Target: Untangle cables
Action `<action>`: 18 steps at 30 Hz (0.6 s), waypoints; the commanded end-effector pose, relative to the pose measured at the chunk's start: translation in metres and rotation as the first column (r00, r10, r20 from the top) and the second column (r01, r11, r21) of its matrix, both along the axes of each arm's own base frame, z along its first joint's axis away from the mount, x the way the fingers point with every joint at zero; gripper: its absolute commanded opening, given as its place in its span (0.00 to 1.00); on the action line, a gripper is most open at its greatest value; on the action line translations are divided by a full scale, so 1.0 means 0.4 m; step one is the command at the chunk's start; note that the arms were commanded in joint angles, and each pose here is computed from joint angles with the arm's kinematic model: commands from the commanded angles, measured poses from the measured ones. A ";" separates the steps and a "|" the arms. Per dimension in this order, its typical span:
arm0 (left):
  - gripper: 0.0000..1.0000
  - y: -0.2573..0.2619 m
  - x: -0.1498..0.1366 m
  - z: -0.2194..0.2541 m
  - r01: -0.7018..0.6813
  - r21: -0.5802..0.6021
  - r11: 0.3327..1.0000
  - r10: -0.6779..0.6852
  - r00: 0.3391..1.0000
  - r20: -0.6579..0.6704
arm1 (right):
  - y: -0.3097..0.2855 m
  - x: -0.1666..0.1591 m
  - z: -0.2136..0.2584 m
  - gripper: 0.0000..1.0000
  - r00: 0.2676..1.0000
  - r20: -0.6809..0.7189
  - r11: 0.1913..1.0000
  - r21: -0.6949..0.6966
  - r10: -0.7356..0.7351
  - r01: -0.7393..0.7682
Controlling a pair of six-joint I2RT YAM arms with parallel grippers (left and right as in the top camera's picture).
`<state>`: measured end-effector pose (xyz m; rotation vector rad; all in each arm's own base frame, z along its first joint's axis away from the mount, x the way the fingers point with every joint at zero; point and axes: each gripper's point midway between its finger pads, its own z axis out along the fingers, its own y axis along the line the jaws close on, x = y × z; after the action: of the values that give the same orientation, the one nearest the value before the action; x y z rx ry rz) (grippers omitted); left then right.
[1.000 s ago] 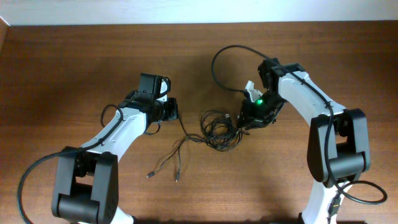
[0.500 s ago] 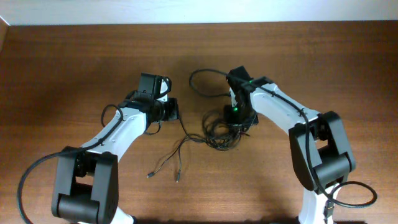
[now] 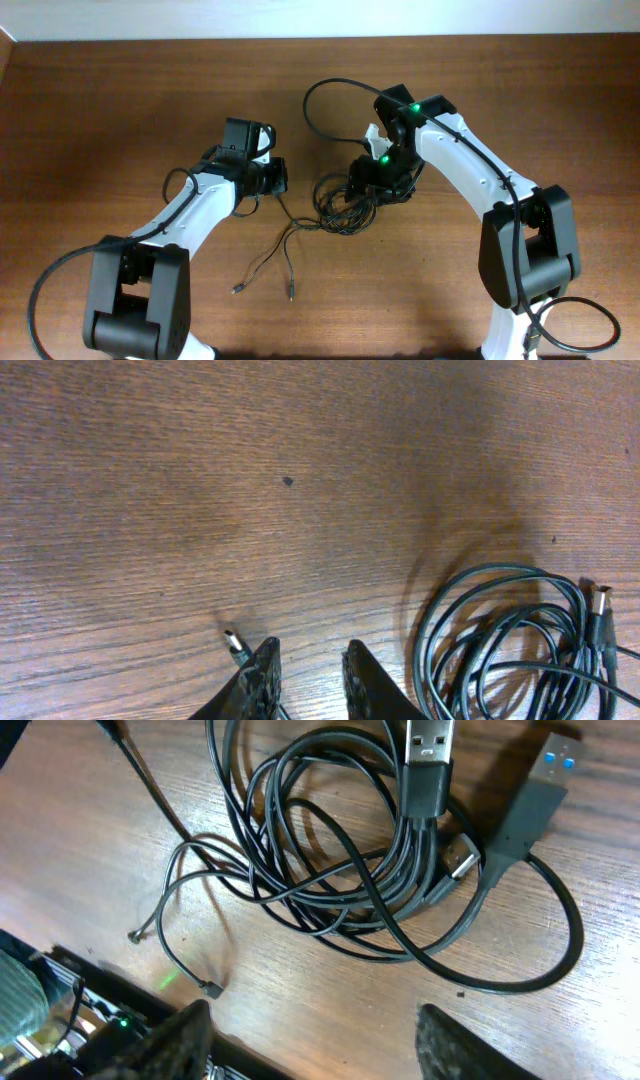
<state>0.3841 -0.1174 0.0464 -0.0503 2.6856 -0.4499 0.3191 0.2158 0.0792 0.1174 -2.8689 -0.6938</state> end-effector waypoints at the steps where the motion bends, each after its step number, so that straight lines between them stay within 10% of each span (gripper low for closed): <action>1: 0.23 -0.008 -0.005 -0.009 0.004 -0.024 1.000 -0.005 1.000 -0.017 | -0.004 0.008 0.017 0.67 0.994 -0.016 0.994 -0.036 -0.107 0.107; 17: 0.24 -0.008 -0.004 -0.009 0.005 -0.024 1.000 -0.005 1.000 -0.016 | -0.046 0.004 -0.136 0.56 0.894 0.226 0.916 -0.208 0.387 -0.344; 18: 0.24 -0.008 -0.004 -0.009 0.005 -0.024 1.000 -0.005 1.000 -0.016 | -0.045 0.004 -0.144 0.35 0.883 0.238 0.909 -0.208 0.405 -0.361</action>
<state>0.3833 -0.1199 0.0470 -0.0450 2.6861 -0.4702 0.3244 0.1984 0.0249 0.6385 -3.0173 -0.4000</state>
